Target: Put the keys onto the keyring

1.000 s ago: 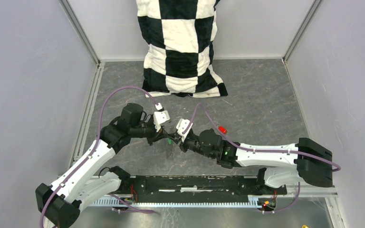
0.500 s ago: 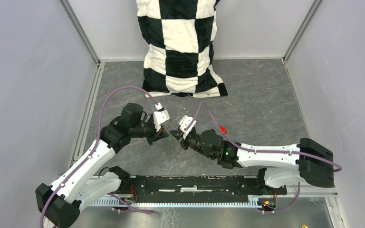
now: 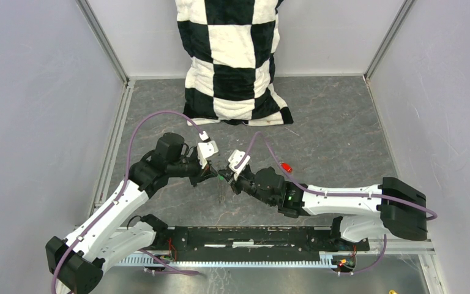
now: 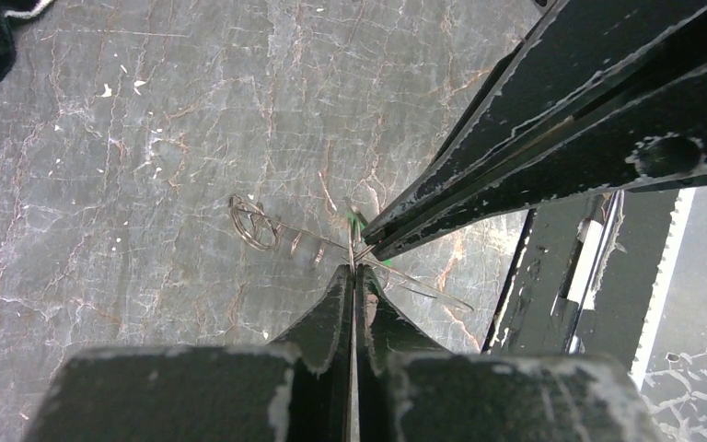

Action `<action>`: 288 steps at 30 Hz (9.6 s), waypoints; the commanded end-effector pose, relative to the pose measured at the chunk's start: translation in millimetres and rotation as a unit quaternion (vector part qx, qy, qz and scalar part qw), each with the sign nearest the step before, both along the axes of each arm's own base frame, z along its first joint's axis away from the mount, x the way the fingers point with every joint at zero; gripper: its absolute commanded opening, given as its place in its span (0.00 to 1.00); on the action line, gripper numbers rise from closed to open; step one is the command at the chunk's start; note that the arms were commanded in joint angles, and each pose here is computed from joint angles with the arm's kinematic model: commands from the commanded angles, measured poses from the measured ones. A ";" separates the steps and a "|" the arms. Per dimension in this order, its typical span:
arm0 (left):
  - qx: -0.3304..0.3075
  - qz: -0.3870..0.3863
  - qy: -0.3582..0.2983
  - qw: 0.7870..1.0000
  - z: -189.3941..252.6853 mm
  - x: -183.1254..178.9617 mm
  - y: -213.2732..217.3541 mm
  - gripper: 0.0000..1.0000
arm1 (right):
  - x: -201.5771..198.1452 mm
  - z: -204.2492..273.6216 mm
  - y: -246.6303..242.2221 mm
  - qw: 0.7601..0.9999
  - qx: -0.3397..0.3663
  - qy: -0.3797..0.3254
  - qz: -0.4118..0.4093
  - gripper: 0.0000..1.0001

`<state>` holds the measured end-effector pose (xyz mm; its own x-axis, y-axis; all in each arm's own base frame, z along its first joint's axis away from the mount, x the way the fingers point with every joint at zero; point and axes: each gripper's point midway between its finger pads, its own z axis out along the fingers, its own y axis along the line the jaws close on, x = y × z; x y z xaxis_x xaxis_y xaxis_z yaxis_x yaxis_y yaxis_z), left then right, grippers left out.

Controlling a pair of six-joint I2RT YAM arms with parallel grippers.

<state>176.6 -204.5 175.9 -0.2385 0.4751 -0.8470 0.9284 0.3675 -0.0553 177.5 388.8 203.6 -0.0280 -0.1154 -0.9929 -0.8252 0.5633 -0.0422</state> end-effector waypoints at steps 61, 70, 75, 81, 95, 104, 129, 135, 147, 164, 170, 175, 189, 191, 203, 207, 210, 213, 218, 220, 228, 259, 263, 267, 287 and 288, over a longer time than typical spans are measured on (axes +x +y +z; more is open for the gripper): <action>-0.057 -0.017 -0.017 0.998 27.2 -3.1 -13.4 0.02 | 9.8 19.8 8.1 0.999 0.027 -0.008 -0.029 0.00; -0.059 -0.013 -0.029 0.998 32.4 -1.6 -12.3 0.02 | 10.7 16.5 6.2 0.999 0.025 -0.004 -0.034 0.00; -0.059 -0.004 -0.033 0.998 35.9 1.6 -11.4 0.02 | 6.8 18.9 -0.8 0.999 0.038 -0.005 -0.030 0.00; -0.059 0.014 -0.017 0.998 31.6 2.6 -10.0 0.02 | 0.5 35.8 -12.9 0.997 0.073 -0.017 -0.021 0.00; -0.069 0.027 -0.012 0.997 36.7 7.0 -12.4 0.02 | -6.5 40.5 -4.6 0.997 0.081 -0.019 0.006 0.00; -0.072 0.020 -0.005 0.997 32.8 4.2 -14.3 0.02 | -3.4 44.0 3.6 0.996 0.083 -0.024 0.006 0.00; -0.072 0.012 -0.010 0.997 31.4 1.4 -13.7 0.02 | 11.7 36.4 -2.6 0.997 0.061 -0.024 -0.041 0.00; -0.073 0.011 -0.010 0.997 31.4 0.6 -13.7 0.02 | 15.5 36.3 -8.5 0.996 0.063 -0.022 -0.057 0.00; -0.076 0.002 -0.009 0.997 30.7 -3.3 -14.2 0.02 | 19.3 37.6 -14.4 0.995 0.073 -0.016 -0.069 0.00; -0.063 -0.019 -0.012 0.998 23.5 -9.1 -12.4 0.02 | 16.3 44.0 -11.8 0.995 0.086 -0.016 -0.054 0.00; -0.053 -0.039 -0.032 0.997 20.2 -13.1 -9.3 0.02 | 18.2 42.5 -13.2 0.995 0.091 -0.003 -0.049 0.00; -0.054 -0.062 -0.063 0.995 24.0 -16.9 -8.3 0.02 | 17.7 37.3 -12.7 0.995 0.095 0.014 -0.038 0.00; -0.078 -0.098 -0.165 0.978 38.3 -26.0 -4.5 0.02 | 17.0 33.5 -17.8 0.989 0.137 0.055 -0.001 0.00; -0.083 -0.103 -0.177 0.975 41.6 -27.1 -4.9 0.02 | 15.9 33.8 -16.0 0.988 0.141 0.058 0.011 0.00; -0.095 -0.123 -0.216 0.964 56.4 -27.3 -8.5 0.02 | 14.7 24.0 -12.7 0.983 0.152 0.094 0.046 0.00; -0.097 -0.125 -0.239 0.958 63.4 -23.6 -9.3 0.02 | 9.8 21.2 -10.9 0.981 0.152 0.104 0.065 0.00; -0.099 -0.128 -0.254 0.954 68.9 -21.4 -10.6 0.02 | 8.0 22.3 -10.2 0.980 0.152 0.104 0.073 0.00; -0.095 -0.132 -0.265 0.950 69.9 -19.0 -11.3 0.02 | 4.9 21.6 -10.1 0.980 0.150 0.105 0.082 0.00; -0.089 -0.130 -0.272 0.949 69.7 -15.9 -10.7 0.02 | 0.8 21.1 -15.4 0.979 0.153 0.107 0.087 0.00; -0.090 -0.131 -0.272 0.949 69.6 -15.9 -10.9 0.02 | -0.8 22.6 -16.1 0.978 0.155 0.106 0.090 0.01; -0.097 -0.136 -0.266 0.950 70.6 -19.3 -12.3 0.02 | -4.2 29.8 -19.9 0.977 0.166 0.095 0.097 0.19; -0.132 -0.189 -0.170 0.958 80.9 -47.4 -23.1 0.02 | -42.8 81.0 -21.1 0.958 0.069 -0.117 0.251 0.48; -0.132 -0.188 -0.171 0.958 81.1 -47.5 -22.9 0.02 | -46.5 76.6 -16.2 0.955 0.065 -0.109 0.267 0.40; -0.133 -0.188 -0.172 0.958 81.4 -47.8 -22.5 0.02 | -47.7 75.2 -16.5 0.955 0.064 -0.108 0.270 0.40; -0.134 -0.205 -0.175 0.953 81.6 -55.7 -21.5 0.02 | -35.0 75.2 -14.7 0.960 0.056 -0.119 0.246 0.28; -0.135 -0.206 -0.175 0.953 81.8 -55.6 -21.5 0.02 | -34.8 74.6 -13.9 0.960 0.054 -0.118 0.246 0.28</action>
